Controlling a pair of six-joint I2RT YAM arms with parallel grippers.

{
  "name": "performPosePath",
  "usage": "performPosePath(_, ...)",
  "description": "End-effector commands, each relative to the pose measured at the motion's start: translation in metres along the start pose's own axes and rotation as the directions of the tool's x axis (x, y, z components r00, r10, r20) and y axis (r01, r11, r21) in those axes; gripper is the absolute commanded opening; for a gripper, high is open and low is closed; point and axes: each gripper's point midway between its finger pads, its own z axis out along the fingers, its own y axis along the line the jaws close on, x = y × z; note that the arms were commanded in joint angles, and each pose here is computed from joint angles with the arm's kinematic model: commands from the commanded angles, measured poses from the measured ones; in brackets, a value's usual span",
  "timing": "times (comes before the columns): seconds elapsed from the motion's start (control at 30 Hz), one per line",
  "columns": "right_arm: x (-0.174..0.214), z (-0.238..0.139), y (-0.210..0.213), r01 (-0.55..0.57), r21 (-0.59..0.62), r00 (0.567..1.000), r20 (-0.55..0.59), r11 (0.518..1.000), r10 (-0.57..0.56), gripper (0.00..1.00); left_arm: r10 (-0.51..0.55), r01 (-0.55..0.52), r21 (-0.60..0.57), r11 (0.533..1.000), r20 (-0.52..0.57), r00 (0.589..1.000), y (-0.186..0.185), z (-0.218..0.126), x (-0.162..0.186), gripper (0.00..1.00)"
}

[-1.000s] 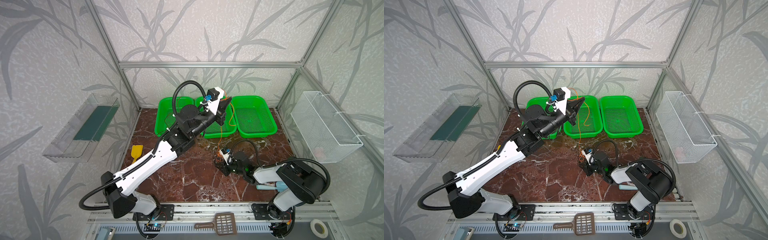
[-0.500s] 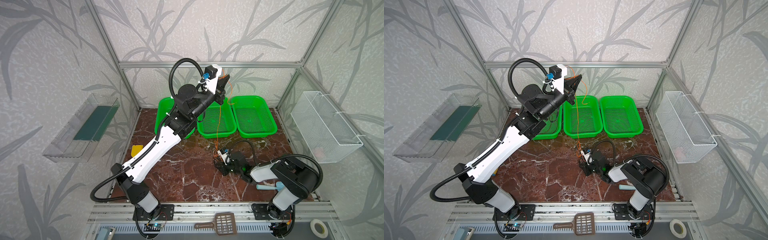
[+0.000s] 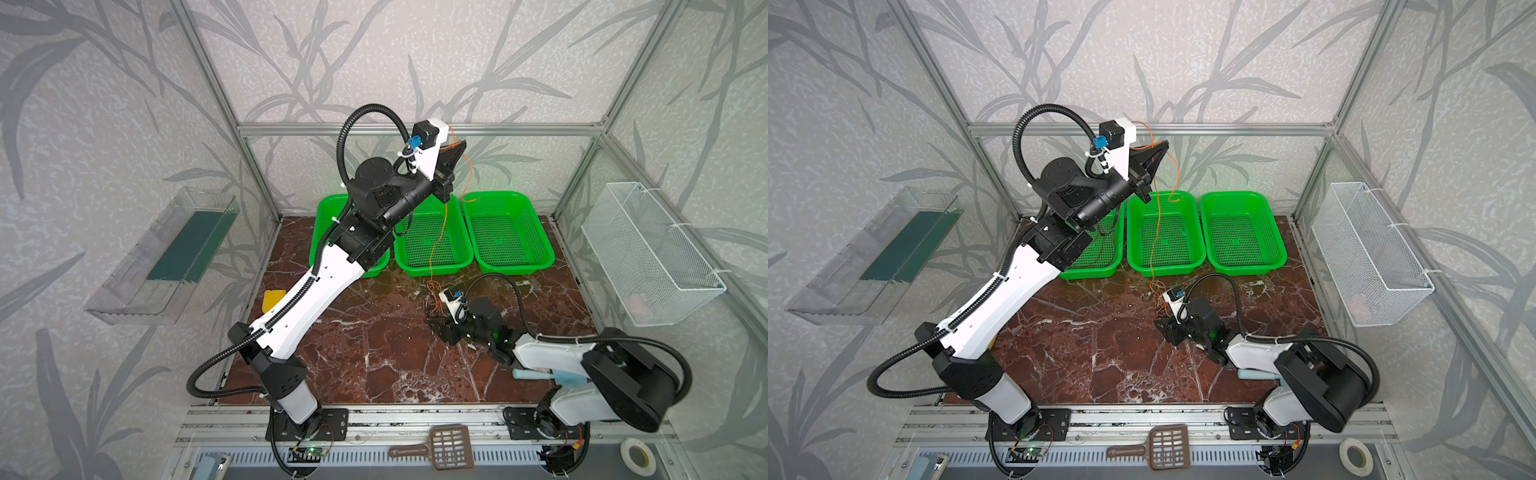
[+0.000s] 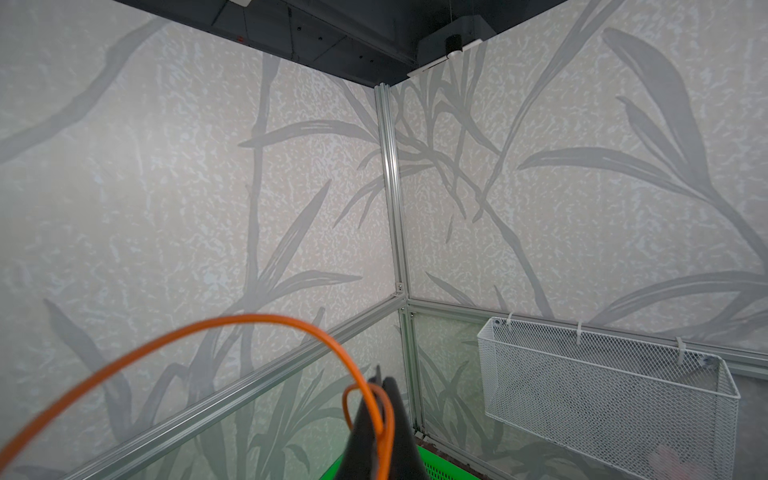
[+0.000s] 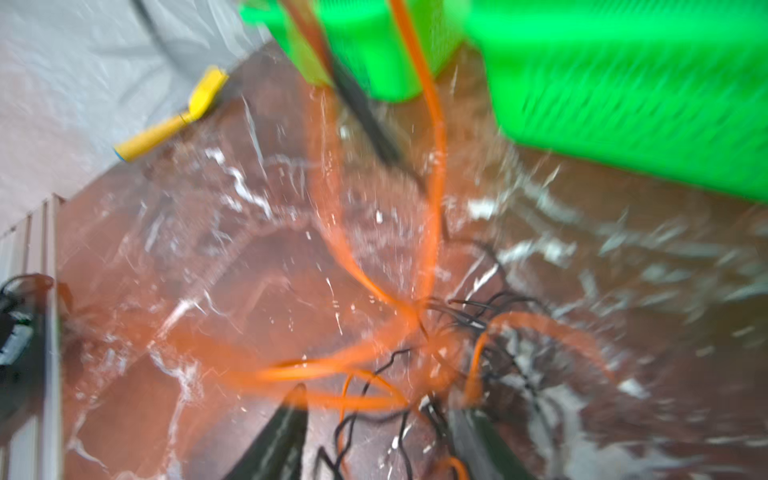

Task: Untangle the cables
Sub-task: 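Lift the orange wire high with the left gripper while the right gripper pins the pile, then raise the orange wire higher with the left gripper above the middle basket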

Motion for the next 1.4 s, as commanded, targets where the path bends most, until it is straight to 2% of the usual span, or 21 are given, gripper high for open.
performPosePath(0.0, -0.035, -0.020, -0.006, 0.091, 0.091, 0.994, 0.056, 0.992, -0.096, 0.65, -0.022, 0.021, 0.032, 0.999, 0.033, 0.999, -0.007, -0.014, -0.009, 0.00)
performPosePath(0.1, -0.070, -0.033, 0.008, 0.139, 0.060, 0.978, 0.150, 0.988, -0.147, 0.70, -0.044, 0.043, 0.036, 0.998, 0.037, 0.998, -0.009, -0.022, -0.006, 0.00)
performPosePath(0.27, -0.111, -0.033, 0.023, 0.163, 0.020, 0.962, 0.220, 0.986, -0.163, 0.72, -0.065, 0.063, 0.056, 0.996, 0.033, 0.997, -0.014, -0.027, -0.003, 0.00)
performPosePath(0.4, -0.129, -0.026, 0.009, 0.123, 0.106, 0.961, 0.236, 0.987, -0.145, 0.72, -0.061, 0.059, 0.060, 0.996, 0.036, 0.997, -0.017, -0.031, -0.007, 0.00)
performPosePath(0.53, -0.136, -0.013, 0.017, 0.154, 0.054, 0.960, 0.230, 0.987, -0.162, 0.70, -0.067, 0.064, 0.078, 0.995, 0.041, 0.997, -0.021, -0.032, -0.011, 0.00)
performPosePath(0.7, -0.126, 0.007, 0.011, 0.121, 0.050, 0.972, 0.198, 0.991, -0.128, 0.61, -0.067, 0.061, 0.096, 0.994, 0.055, 0.996, -0.027, -0.034, -0.020, 0.00)
performPosePath(0.83, -0.109, 0.019, 0.008, 0.098, 0.031, 0.980, 0.173, 0.995, -0.102, 0.37, -0.060, 0.053, 0.096, 0.994, 0.071, 0.996, -0.027, -0.032, -0.028, 0.00)
performPosePath(0.93, -0.091, 0.029, 0.006, 0.083, 0.011, 0.987, 0.135, 0.996, -0.084, 0.28, -0.059, 0.051, 0.095, 0.994, 0.083, 0.995, -0.026, -0.028, -0.036, 0.00)
performPosePath(1.13, -0.053, 0.053, 0.014, 0.041, -0.108, 0.997, 0.075, 0.993, -0.033, 0.25, -0.035, 0.024, 0.086, 0.996, 0.121, 0.992, -0.023, -0.015, -0.056, 0.00)
performPosePath(1.37, -0.006, 0.066, 0.013, -0.061, -0.153, 0.998, 0.012, 0.986, 0.063, 0.25, 0.035, -0.045, 0.066, 0.997, 0.151, 0.988, -0.018, -0.005, -0.080, 0.00)
